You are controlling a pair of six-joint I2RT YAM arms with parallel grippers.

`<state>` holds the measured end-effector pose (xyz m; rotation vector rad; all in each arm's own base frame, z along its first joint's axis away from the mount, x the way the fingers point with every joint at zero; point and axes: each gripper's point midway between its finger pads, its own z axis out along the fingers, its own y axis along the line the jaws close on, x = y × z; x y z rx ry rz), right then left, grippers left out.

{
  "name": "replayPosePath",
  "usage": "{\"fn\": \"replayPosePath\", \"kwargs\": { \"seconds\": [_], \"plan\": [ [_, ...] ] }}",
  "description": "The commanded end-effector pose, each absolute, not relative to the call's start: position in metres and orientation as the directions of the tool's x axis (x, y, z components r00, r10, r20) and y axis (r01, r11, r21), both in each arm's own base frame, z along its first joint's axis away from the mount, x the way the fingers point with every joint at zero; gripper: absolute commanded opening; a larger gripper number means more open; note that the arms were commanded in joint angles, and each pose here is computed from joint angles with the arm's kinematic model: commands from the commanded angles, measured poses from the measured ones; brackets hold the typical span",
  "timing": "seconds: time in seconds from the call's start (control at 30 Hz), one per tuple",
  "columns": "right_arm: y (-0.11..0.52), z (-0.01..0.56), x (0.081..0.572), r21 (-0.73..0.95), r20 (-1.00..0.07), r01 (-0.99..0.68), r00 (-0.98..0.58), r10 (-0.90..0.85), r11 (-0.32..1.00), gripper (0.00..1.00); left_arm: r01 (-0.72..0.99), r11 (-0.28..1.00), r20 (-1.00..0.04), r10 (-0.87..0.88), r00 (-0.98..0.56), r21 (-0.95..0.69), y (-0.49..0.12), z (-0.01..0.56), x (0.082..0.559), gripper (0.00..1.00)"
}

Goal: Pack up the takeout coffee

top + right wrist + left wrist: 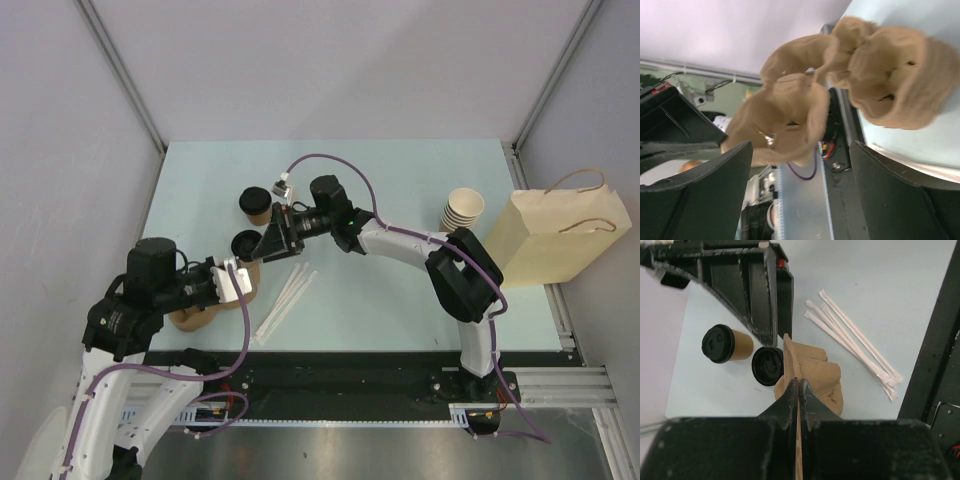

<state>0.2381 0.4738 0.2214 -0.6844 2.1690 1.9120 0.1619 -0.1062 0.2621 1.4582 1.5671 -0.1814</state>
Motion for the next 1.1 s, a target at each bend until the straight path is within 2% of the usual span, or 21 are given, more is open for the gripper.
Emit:
{"fn": "replayPosePath", "kwargs": {
  "seconds": [0.0,0.13,0.23,0.33,0.4,0.43,0.5,0.53,0.63,0.87,0.9,0.97,1.0,1.07],
  "plan": [
    [0.486,0.224,0.219,0.911,-0.4,-0.412,-0.876,-0.27,-0.011,0.84,0.854,0.167,-0.678,0.689,0.256,0.493,-0.114,0.256,0.148,0.0],
    [0.491,0.217,0.213,0.917,-0.384,-0.399,-0.877,-0.288,-0.009,0.82,0.854,0.152,-0.673,0.69,0.268,0.497,-0.116,0.252,0.146,0.0],
    [0.494,0.206,0.206,0.92,-0.37,-0.392,-0.875,-0.311,0.007,0.76,0.852,0.152,-0.674,0.686,0.274,0.501,-0.117,0.253,0.147,0.0],
    [0.497,0.196,0.198,0.922,-0.36,-0.387,-0.869,-0.339,0.013,0.55,0.849,0.151,-0.674,0.683,0.281,0.507,-0.118,0.255,0.149,0.0],
    [0.498,0.196,0.195,0.924,-0.358,-0.383,-0.866,-0.349,0.004,0.49,0.844,0.153,-0.673,0.682,0.285,0.514,-0.119,0.257,0.151,0.0],
    [0.498,0.197,0.193,0.924,-0.359,-0.383,-0.863,-0.355,-0.005,0.4,0.84,0.156,-0.671,0.683,0.289,0.52,-0.119,0.259,0.152,0.0],
    [0.498,0.203,0.192,0.92,-0.373,-0.391,-0.858,-0.353,-0.023,0.34,0.83,0.16,-0.666,0.684,0.297,0.534,-0.118,0.263,0.154,0.0],
    [0.497,0.208,0.191,0.916,-0.384,-0.399,-0.854,-0.351,-0.033,0.21,0.827,0.16,-0.664,0.685,0.301,0.539,-0.118,0.264,0.154,0.0],
    [0.493,0.218,0.193,0.906,-0.409,-0.42,-0.846,-0.341,-0.046,0.0,0.821,0.171,-0.666,0.684,0.299,0.544,-0.117,0.267,0.155,0.0],
    [0.476,0.241,0.208,0.869,-0.479,-0.495,-0.83,-0.286,-0.021,0.0,0.795,0.228,-0.673,0.685,0.279,0.563,-0.112,0.276,0.157,0.0],
    [0.473,0.244,0.21,0.863,-0.489,-0.505,-0.827,-0.276,-0.017,0.0,0.79,0.24,-0.674,0.686,0.274,0.565,-0.111,0.277,0.158,0.03],
    [0.465,0.25,0.22,0.85,-0.509,-0.526,-0.822,-0.253,-0.002,0.0,0.783,0.269,-0.682,0.687,0.252,0.561,-0.109,0.28,0.161,0.21],
    [0.461,0.258,0.222,0.841,-0.527,-0.542,-0.816,-0.238,-0.004,0.0,0.778,0.28,-0.684,0.686,0.248,0.563,-0.108,0.283,0.161,0.42],
    [0.451,0.262,0.234,0.83,-0.543,-0.558,-0.813,-0.212,0.014,0.0,0.768,0.313,-0.693,0.685,0.226,0.559,-0.105,0.286,0.164,0.6]
  ]
}}
